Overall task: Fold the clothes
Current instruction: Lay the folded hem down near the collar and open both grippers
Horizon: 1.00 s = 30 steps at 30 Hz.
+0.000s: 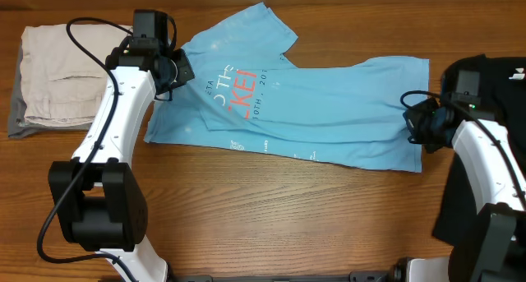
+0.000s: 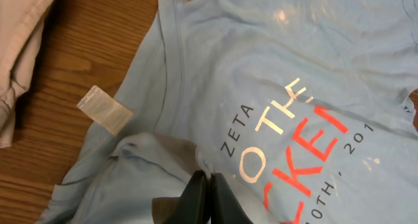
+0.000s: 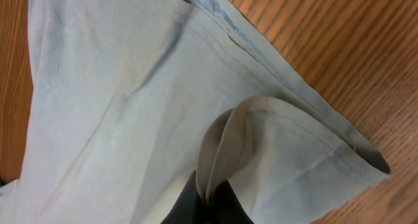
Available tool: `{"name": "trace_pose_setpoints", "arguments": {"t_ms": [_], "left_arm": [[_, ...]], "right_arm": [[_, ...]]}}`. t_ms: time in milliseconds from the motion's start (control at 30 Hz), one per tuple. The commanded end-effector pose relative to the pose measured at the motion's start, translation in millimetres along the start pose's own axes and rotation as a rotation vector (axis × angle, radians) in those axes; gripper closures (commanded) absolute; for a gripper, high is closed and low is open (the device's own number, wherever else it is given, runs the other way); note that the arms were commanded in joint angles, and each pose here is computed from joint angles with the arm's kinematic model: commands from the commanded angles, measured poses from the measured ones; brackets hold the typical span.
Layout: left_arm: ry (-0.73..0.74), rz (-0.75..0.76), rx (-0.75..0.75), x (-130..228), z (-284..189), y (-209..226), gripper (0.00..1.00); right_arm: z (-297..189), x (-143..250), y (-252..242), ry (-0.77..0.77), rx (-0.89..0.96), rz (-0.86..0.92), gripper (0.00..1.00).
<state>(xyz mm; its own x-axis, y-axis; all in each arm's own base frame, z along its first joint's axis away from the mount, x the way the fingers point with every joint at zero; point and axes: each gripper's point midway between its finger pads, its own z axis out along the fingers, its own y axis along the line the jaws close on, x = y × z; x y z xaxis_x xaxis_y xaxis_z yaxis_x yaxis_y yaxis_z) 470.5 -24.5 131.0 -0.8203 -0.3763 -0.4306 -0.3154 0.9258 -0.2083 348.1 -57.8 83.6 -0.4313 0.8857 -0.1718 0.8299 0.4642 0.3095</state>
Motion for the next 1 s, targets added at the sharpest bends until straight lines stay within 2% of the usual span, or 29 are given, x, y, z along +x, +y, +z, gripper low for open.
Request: {"name": "trace_pose_setpoints", "arguments": {"t_ms": [0, 467, 633, 867, 967], "left_arm": [[-0.022, 0.032, -0.007, -6, -2, -4, 0.96], [-0.050, 0.034, -0.021, -11, 1, -3, 0.96], [-0.027, 0.035, -0.049, -7, 18, 2, 0.96], [0.005, 0.035, -0.075, 0, 49, 8, 0.96], [-0.028, 0.034, -0.063, -8, 48, 5, 0.94]], "right_arm": [[5, 0, -5, -0.035, 0.027, -0.019, 0.95], [27, 2, -18, -0.074, 0.031, -0.019, 0.90], [35, -1, -22, -0.086, 0.056, -0.018, 0.89], [60, -3, -21, -0.078, 0.067, -0.019, 0.80], [63, -12, -9, -0.112, 0.019, -0.024, 0.70]]}}
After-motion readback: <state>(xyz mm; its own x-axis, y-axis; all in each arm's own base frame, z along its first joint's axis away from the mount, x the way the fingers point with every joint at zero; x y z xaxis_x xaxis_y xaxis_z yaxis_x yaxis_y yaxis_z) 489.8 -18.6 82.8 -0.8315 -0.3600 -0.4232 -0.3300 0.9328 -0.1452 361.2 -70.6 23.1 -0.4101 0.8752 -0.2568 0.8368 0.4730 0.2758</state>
